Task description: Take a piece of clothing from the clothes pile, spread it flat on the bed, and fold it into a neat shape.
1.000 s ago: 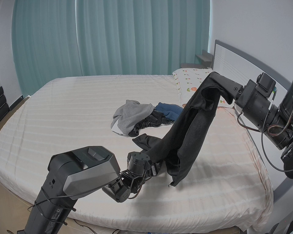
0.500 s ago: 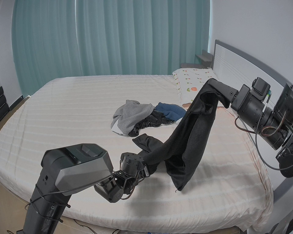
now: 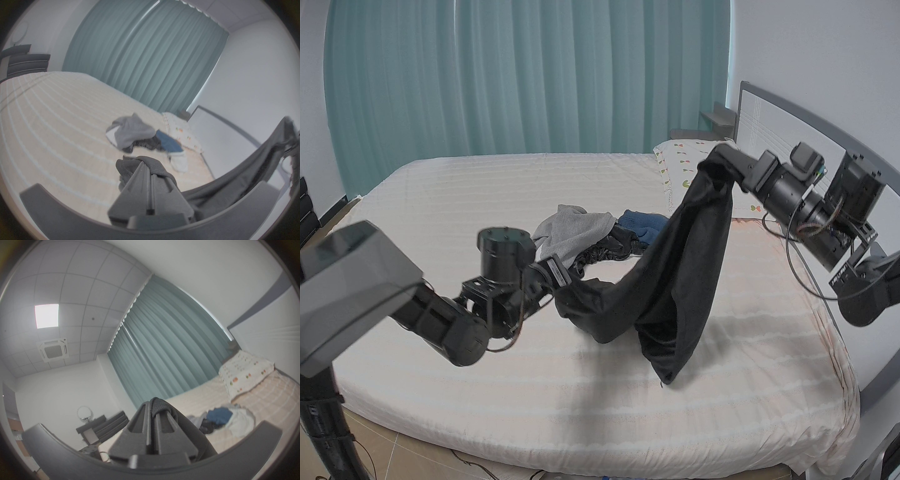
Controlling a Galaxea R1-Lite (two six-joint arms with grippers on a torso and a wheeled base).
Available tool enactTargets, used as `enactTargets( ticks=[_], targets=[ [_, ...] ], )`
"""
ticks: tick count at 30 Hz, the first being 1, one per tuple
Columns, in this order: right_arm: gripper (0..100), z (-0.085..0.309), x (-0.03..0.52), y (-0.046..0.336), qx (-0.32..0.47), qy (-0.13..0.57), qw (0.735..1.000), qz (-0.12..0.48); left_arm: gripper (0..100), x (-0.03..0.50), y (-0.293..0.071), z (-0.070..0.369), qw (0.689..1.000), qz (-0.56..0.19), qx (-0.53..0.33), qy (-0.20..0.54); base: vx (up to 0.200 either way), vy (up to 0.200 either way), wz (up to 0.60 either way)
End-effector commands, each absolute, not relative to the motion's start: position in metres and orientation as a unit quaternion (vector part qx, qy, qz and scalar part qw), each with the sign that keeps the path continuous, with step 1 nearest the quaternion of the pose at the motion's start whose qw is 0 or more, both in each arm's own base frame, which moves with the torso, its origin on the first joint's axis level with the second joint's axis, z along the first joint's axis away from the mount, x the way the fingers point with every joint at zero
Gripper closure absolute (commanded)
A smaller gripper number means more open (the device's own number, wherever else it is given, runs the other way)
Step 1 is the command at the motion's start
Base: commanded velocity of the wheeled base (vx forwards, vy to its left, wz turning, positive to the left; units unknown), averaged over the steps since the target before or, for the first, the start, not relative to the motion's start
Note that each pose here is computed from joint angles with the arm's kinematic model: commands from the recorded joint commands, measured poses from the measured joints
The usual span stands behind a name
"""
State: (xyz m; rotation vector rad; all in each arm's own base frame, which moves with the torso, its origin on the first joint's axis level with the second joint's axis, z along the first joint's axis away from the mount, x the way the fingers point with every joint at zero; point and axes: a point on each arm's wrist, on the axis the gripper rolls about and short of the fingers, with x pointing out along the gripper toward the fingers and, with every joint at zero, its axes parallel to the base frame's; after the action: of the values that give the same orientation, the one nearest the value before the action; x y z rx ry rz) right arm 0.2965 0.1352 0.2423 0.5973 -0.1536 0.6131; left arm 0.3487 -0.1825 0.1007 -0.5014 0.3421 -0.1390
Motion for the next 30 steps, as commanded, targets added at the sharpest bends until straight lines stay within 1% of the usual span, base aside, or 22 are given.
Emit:
enactTargets(
  ticks=[1, 4, 6, 7, 8, 9, 12, 13, 14, 15, 17, 19, 21, 22, 28, 30],
  targets=[
    [100, 0.275, 0.309, 0.122, 0.303, -0.147, 0.903, 0.267, 100, 0.311, -0.14, 0.19, 0.95, -0.082, -0.29, 0.086, 0.0, 0.0, 0.0],
    [100, 0.226, 0.305, 0.123, 0.304, -0.06, 0.918, 0.25, 100, 0.301, -0.14, 0.166, 0.949, -0.081, -0.282, 0.116, 0.0, 0.0, 0.0],
    [100, 0.189, 0.3, 0.123, 0.312, 0.008, 0.922, 0.23, 100, 0.298, -0.146, 0.149, 0.948, -0.087, -0.279, 0.129, 0.0, 0.0, 0.0],
    [100, 0.189, 0.3, 0.123, 0.312, 0.008, 0.922, 0.23, 100, 0.298, -0.146, 0.149, 0.948, -0.087, -0.279, 0.129, 0.0, 0.0, 0.0],
    [100, 0.164, 0.299, 0.123, 0.337, 0.055, 0.915, 0.215, 100, 0.296, -0.148, 0.136, 0.942, -0.087, -0.294, 0.136, 0.0, 0.0, 0.0],
    [100, 0.153, 0.299, 0.123, 0.357, 0.075, 0.908, 0.208, 100, 0.294, -0.151, 0.131, 0.937, -0.088, -0.308, 0.14, 0.0, 0.0, 0.0],
    [100, 0.128, 0.3, 0.123, 0.416, 0.107, 0.882, 0.192, 100, 0.288, -0.157, 0.11, 0.924, -0.088, -0.331, 0.17, 0.0, 0.0, 0.0],
    [100, 0.126, 0.3, 0.123, 0.418, 0.109, 0.881, 0.192, 100, 0.288, -0.158, 0.108, 0.923, -0.088, -0.332, 0.173, 0.0, 0.0, 0.0],
    [100, 0.109, 0.305, 0.126, 0.434, 0.122, 0.873, 0.185, 100, 0.285, -0.16, 0.094, 0.917, -0.089, -0.335, 0.196, 0.0, 0.0, 0.0],
    [100, 0.106, 0.305, 0.127, 0.433, 0.124, 0.874, 0.184, 100, 0.284, -0.161, 0.091, 0.916, -0.089, -0.335, 0.2, 0.0, 0.0, 0.0],
    [100, 0.084, 0.302, 0.133, 0.426, 0.144, 0.877, 0.172, 100, 0.281, -0.163, 0.072, 0.909, -0.084, -0.338, 0.229, 0.0, 0.0, 0.0],
    [100, 0.078, 0.299, 0.136, 0.423, 0.148, 0.879, 0.164, 100, 0.277, -0.163, 0.069, 0.892, -0.08, -0.374, 0.242, 0.0, 0.0, 0.0],
    [100, 0.08, 0.297, 0.138, 0.423, 0.142, 0.879, 0.167, 100, 0.276, -0.163, 0.068, 0.874, -0.081, -0.406, 0.254, -0.2, 0.0, 0.0],
    [100, 0.081, 0.296, 0.137, 0.423, 0.14, 0.879, 0.167, 100, 0.275, -0.162, 0.067, 0.87, -0.083, -0.41, 0.259, -0.2, 0.0, 0.0],
    [100, 0.087, 0.291, 0.132, 0.424, 0.133, 0.881, 0.164, 100, 0.278, -0.16, 0.059, 0.868, -0.076, -0.41, 0.268, -0.2, 0.0, 0.0],
    [100, 0.085, 0.289, 0.131, 0.422, 0.135, 0.882, 0.161, 100, 0.279, -0.16, 0.059, 0.871, -0.076, -0.409, 0.263, 0.0, 0.0, 0.0]
  ],
)
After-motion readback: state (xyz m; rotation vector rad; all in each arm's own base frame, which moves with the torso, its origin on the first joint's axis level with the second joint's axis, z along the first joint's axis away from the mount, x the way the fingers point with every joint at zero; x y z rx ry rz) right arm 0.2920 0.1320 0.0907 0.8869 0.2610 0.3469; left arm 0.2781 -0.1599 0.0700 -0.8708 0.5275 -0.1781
